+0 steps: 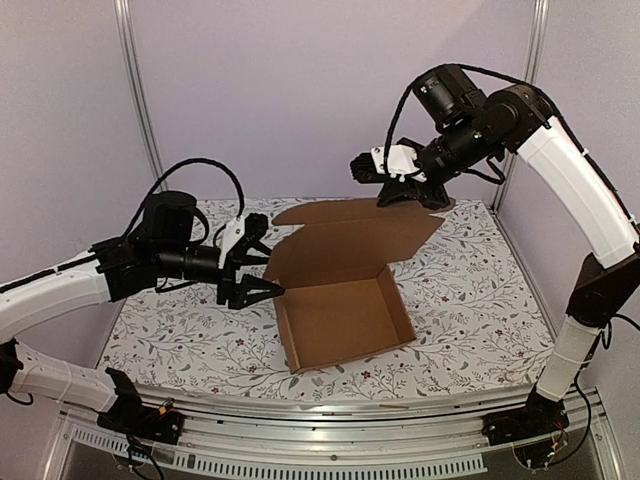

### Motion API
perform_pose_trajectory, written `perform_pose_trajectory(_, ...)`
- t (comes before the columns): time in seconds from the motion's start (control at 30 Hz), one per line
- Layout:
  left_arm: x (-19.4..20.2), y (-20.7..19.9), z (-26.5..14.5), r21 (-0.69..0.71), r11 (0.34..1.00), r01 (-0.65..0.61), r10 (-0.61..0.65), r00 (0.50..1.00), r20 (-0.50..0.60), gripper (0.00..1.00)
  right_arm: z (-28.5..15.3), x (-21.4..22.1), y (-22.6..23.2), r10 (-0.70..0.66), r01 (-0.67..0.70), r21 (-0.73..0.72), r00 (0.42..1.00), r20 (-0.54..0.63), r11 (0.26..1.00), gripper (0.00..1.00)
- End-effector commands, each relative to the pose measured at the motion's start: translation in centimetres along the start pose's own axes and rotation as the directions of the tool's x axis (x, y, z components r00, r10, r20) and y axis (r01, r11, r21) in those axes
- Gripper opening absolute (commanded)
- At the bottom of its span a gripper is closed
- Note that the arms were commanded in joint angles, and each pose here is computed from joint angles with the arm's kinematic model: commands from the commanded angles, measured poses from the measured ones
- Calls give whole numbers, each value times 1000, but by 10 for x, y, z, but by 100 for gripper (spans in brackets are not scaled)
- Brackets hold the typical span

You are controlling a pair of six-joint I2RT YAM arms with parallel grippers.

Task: Fold the paper box

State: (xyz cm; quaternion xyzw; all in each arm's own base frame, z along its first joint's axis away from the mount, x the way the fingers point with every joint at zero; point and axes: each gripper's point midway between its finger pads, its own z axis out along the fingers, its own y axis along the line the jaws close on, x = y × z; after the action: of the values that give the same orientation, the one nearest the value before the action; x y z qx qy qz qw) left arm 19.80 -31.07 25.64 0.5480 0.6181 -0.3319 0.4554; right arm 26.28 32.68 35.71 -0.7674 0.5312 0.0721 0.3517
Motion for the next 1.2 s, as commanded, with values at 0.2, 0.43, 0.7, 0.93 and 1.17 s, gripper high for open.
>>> perform_pose_trajectory(0.2,-12,3,15,-49,999,2,0,999,52,65,-2,24,61,90,-116,-250,990,-112,961,0)
perform_pose_trajectory(0.43,-30,32,-22,-431,902,22,52,986,159,58,4,24,50,179,-202,-199,975,-130,959,0)
perform_pose_trajectory(0.7,-9,42,0,-523,851,43,22,993,118,21,14,22,44,241,-264,-189,961,-134,946,0)
perform_pose_trajectory(0.93,-17,57,21,-658,747,92,28,985,169,0,23,24,46,294,-322,-204,943,-159,924,3)
perform_pose_trajectory(1.17,-26,69,27,-760,634,140,39,976,212,0,42,39,55,304,-362,-249,921,-243,898,4)
